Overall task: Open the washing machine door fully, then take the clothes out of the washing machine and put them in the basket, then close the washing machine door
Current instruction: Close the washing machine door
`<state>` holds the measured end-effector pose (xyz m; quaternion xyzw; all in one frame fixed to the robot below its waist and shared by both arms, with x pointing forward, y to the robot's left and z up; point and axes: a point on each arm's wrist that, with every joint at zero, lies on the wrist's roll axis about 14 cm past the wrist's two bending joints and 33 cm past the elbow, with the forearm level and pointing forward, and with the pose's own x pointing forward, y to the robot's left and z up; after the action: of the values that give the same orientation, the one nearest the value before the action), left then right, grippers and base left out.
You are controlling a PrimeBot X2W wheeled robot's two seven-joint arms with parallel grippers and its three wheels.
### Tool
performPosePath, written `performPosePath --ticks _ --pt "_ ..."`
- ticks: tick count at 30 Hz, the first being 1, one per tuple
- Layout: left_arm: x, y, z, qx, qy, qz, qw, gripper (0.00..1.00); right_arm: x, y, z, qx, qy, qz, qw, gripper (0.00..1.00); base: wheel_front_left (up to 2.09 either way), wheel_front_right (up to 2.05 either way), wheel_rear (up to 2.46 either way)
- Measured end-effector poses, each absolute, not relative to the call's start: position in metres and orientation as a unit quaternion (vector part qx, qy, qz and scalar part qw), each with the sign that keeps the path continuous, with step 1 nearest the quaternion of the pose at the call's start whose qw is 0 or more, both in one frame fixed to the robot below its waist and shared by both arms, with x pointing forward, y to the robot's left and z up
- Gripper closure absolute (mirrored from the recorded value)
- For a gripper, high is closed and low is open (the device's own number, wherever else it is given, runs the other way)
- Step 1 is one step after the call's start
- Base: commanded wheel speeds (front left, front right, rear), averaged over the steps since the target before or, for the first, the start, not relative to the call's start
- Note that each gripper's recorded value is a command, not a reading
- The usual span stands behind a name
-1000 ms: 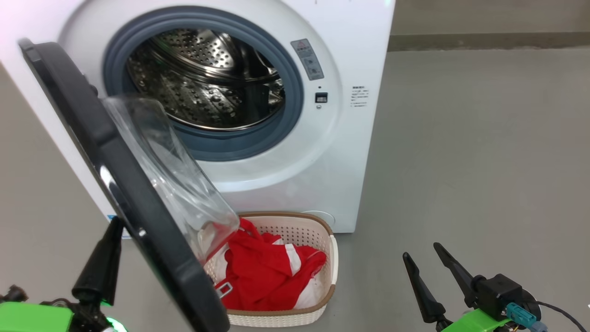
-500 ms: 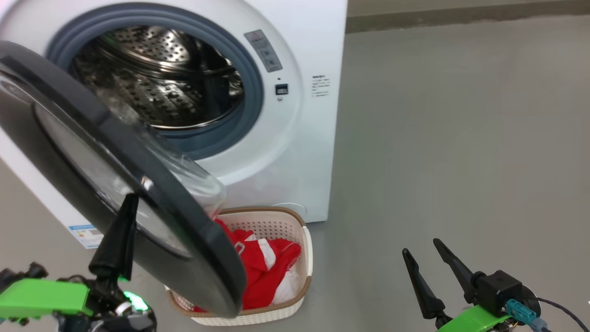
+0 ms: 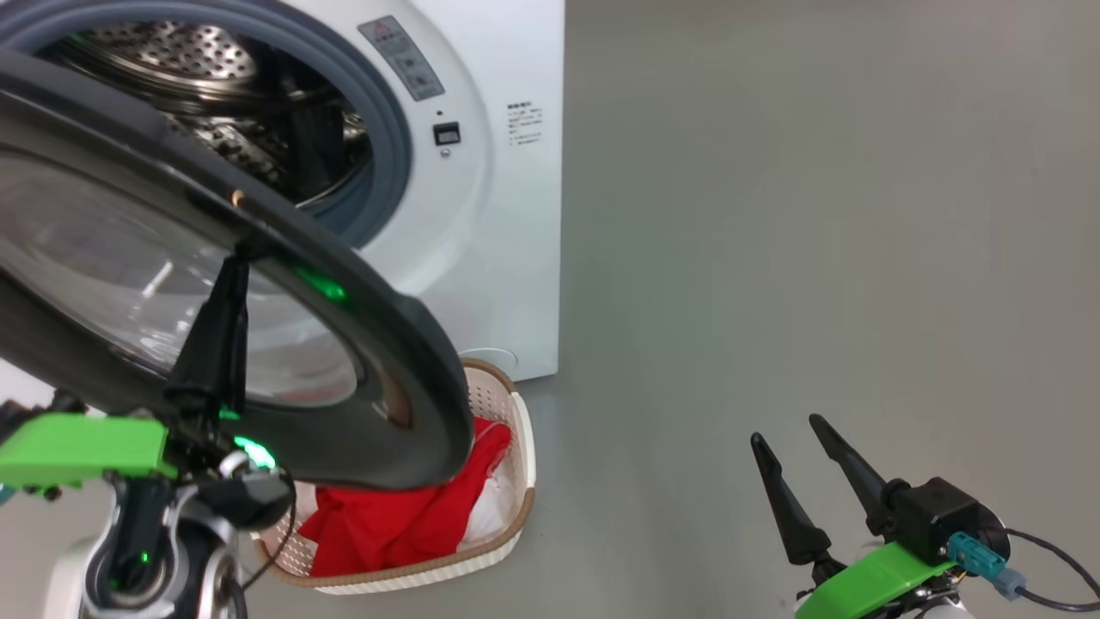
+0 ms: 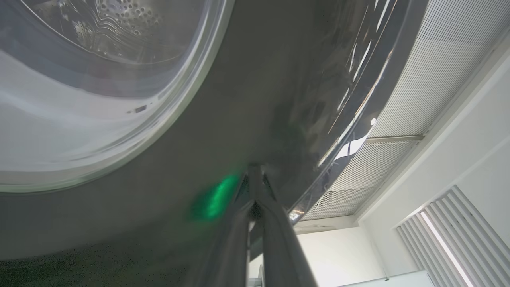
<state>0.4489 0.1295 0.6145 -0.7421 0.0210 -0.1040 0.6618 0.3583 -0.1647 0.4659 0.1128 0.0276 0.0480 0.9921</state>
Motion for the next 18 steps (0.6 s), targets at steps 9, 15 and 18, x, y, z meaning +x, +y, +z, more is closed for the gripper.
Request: performPosePath --ticks 9,15,18 --pt "0.491 0.112 0.61 -0.746 0.031 -0.107 0.657 1.0 0.361 -0.177 0.46 0.11 0.036 0.028 0.993 0.0 0.0 0.0 0.0" --pt "0.517 0.108 0.611 -0.75 0.028 -0.104 0.653 1.0 0.368 -0.18 0.457 0.109 0.04 0.025 0.993 0.0 0.0 0.0 0.0" --pt "0.528 0.106 0.61 -0.745 0.025 -0.103 0.659 1.0 0.373 -0.181 0.457 0.107 0.039 0.024 0.993 0.0 0.0 0.0 0.0"
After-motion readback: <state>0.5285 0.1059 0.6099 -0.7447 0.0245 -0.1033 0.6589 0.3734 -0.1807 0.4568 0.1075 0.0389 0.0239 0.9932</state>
